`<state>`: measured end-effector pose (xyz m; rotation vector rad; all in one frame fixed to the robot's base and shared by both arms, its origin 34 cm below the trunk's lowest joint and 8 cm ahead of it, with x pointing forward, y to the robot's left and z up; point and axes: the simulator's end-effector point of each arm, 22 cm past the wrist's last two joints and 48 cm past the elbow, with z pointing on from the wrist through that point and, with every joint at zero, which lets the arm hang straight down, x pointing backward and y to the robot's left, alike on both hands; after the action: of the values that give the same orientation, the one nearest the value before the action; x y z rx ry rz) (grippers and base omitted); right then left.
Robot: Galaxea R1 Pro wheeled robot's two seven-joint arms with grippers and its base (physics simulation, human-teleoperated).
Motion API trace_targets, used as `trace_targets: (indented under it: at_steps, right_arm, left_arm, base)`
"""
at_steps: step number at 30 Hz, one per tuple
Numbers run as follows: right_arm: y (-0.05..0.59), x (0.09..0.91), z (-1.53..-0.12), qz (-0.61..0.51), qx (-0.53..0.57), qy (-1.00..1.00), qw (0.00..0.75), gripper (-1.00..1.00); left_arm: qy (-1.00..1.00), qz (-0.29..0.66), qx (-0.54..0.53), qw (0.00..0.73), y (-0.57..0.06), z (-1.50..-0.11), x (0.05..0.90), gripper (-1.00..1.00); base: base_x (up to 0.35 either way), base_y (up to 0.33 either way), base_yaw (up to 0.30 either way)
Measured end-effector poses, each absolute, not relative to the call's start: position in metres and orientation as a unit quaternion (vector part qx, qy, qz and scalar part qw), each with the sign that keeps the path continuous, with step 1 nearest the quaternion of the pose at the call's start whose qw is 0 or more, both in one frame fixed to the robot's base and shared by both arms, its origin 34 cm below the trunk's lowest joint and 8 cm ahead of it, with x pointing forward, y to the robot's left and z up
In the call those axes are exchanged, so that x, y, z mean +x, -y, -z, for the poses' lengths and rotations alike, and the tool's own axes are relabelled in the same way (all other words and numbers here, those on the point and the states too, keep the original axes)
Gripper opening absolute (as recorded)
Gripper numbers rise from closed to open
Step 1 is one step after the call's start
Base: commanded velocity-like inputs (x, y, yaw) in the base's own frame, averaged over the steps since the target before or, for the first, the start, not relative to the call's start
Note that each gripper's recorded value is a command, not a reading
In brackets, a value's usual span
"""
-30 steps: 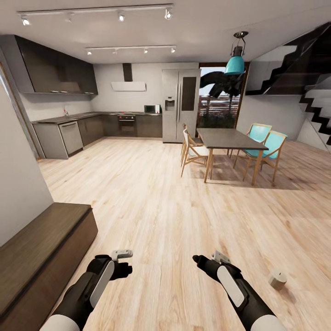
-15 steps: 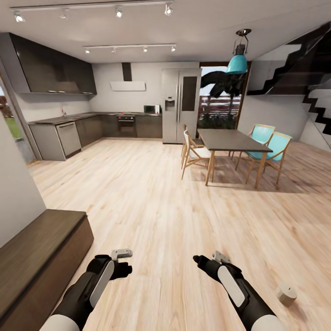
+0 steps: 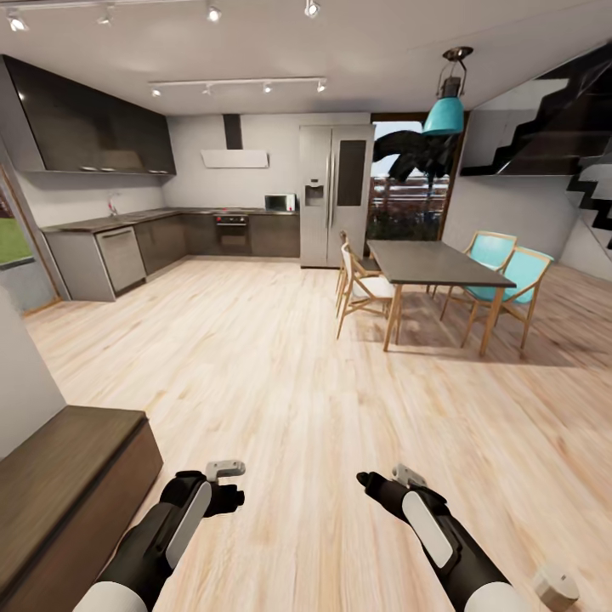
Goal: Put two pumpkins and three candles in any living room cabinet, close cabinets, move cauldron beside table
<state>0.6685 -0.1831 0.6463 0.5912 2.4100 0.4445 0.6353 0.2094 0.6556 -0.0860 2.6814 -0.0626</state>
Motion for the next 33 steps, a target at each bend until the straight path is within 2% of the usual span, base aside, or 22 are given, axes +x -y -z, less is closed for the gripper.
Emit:
trace_targets:
  at_steps: [17,33]
  right_arm:
    - [0.1786,0.671,-0.6498,-0.184,0.219,-0.907,0.309,1.0]
    - [0.1768,0.6713,-0.6501,-0.186,0.22,-0.906,0.31,1.0]
  left_arm:
    - [-0.973,0.022,-0.029,0.229,-0.2088,-0.6562,0.6358,1.0]
    - [-0.973,0.021,-0.027,0.229,-0.208,-0.6563,0.6358,1.0]
  base:
    - [0.337,-0.003,0.0]
    - [0.337,-0.08,0.0]
